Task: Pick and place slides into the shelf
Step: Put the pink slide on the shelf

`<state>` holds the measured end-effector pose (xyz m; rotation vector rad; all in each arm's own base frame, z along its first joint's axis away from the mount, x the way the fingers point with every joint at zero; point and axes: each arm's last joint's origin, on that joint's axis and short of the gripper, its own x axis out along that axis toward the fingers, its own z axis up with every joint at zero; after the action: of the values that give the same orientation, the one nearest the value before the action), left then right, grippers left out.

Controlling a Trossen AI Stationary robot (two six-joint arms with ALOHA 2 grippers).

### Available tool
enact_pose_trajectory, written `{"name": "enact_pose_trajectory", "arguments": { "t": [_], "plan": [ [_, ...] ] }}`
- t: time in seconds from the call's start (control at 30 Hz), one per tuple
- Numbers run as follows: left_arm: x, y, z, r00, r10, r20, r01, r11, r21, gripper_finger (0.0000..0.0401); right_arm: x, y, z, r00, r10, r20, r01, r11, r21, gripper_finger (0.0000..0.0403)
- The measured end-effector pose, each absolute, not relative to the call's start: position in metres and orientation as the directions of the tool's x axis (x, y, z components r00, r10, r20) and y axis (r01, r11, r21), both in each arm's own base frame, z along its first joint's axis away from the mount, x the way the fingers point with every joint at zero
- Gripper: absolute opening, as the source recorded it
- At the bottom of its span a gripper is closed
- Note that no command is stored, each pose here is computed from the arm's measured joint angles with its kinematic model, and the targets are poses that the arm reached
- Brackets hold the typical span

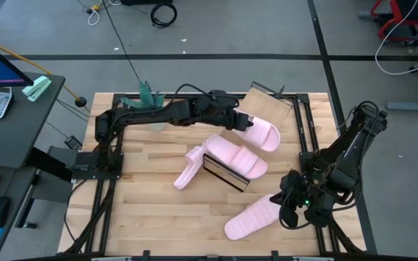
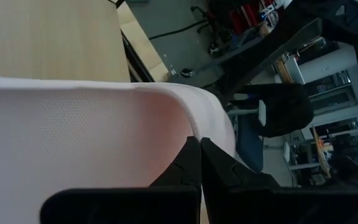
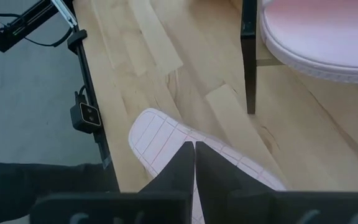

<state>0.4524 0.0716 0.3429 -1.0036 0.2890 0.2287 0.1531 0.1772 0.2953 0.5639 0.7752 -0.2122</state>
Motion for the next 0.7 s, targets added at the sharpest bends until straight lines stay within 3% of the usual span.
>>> {"name": "enact_pose_trajectory", "arguments": {
  "t": [0.7],
  "plan": [
    [0.465,0.055,0.324,0.923,0.059,-0.381,-0.359,0.490,-0.794,0.0000,0.153,0.177,0.295,0.702,0.021,-0.712,0.381,0.833,0.401,0.0019]
  ]
}}
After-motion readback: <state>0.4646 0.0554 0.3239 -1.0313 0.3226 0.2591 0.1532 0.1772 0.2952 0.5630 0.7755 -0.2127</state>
